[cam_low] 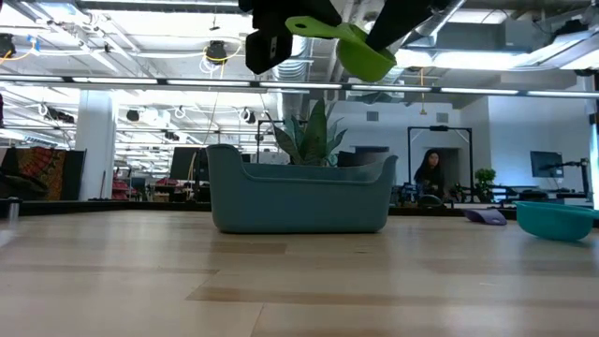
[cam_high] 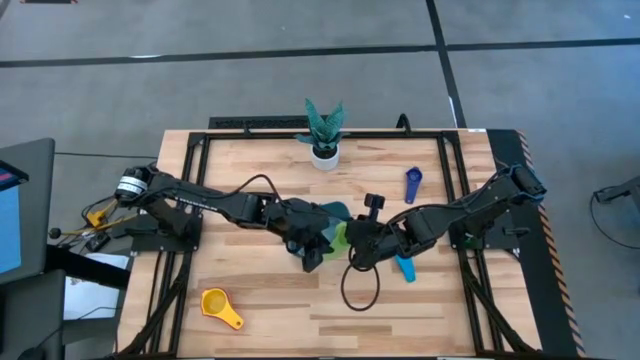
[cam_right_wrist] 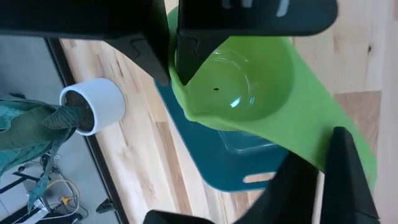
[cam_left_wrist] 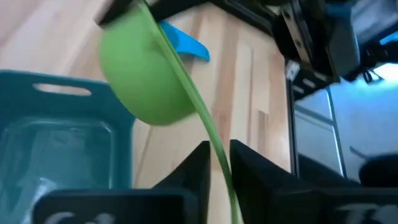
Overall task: Nest measuring cups in basket
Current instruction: Stack the green measuring cup on top of the yellow measuring cup
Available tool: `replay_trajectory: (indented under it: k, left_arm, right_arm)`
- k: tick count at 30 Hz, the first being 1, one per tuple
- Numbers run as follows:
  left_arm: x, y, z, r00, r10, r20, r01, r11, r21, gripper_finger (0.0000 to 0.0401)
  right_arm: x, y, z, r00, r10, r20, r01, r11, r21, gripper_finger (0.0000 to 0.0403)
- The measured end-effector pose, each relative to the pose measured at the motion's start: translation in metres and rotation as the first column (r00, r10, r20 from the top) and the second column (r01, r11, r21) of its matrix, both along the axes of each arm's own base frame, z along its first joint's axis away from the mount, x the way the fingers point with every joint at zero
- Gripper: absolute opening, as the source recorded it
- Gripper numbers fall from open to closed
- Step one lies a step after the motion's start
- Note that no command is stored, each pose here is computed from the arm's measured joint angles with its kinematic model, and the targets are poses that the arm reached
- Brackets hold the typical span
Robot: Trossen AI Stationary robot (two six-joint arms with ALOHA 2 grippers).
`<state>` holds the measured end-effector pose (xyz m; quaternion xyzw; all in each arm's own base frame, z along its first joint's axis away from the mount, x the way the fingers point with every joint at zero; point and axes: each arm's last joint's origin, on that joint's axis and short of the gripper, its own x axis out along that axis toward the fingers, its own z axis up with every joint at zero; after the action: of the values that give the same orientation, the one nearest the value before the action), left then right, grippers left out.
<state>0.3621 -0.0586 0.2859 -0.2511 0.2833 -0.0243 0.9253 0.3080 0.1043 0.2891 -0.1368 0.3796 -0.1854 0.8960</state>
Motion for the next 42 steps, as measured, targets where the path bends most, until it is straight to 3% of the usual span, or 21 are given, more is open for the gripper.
replay_trajectory:
  k: [3,9,13,19,24,29,33,38,42]
  left_arm:
    - [-0.003,-0.004,-0.003,1.000,-0.001,-0.031,0.002,1.000,0.029,0.0009]
    - [-0.008,-0.011,-0.008,0.994,0.065,-0.085,-0.055,0.991,0.123,0.0001]
    - [-0.012,-0.021,-0.011,0.988,0.117,-0.101,-0.100,0.981,0.164,0.0001]
    - [-0.029,-0.053,-0.018,0.967,0.198,-0.164,-0.165,0.967,0.192,0.0000]
    - [-0.052,-0.087,-0.024,0.938,0.272,-0.214,-0.228,0.951,0.211,0.0000]
    - [-0.081,-0.128,-0.025,0.933,0.327,-0.149,-0.289,0.929,0.230,0.0000]
    - [-0.112,-0.160,-0.023,0.928,0.372,-0.019,-0.355,0.898,0.259,0.0000]
    - [-0.153,-0.191,-0.025,0.909,0.397,0.125,-0.416,0.881,0.226,0.0000]
    - [-0.175,-0.198,-0.041,0.895,0.413,0.168,-0.440,0.879,0.182,0.0000]
  right_arm:
    - [0.002,0.001,0.001,1.000,0.003,0.024,-0.004,1.000,0.008,0.0030]
    - [0.005,0.002,0.004,0.998,0.018,0.055,-0.018,1.000,0.013,0.0088]
    - [0.003,0.000,0.003,0.996,-0.048,0.075,0.048,0.999,0.005,0.0126]
    - [0.004,-0.002,0.007,0.986,-0.105,0.134,0.111,0.993,-0.045,0.0165]
    - [0.000,0.002,0.003,0.976,-0.155,0.153,0.156,0.988,0.001,0.0179]
    - [-0.004,0.002,-0.011,0.957,-0.217,0.190,0.227,0.973,-0.031,0.0177]
    - [-0.002,-0.004,-0.012,0.948,-0.253,0.195,0.254,0.967,0.021,0.0168]
    - [0.003,-0.002,-0.007,0.939,-0.242,0.242,0.221,0.969,0.112,0.0162]
    - [0.010,0.002,-0.001,0.934,-0.203,0.294,0.161,0.974,0.161,0.0163]
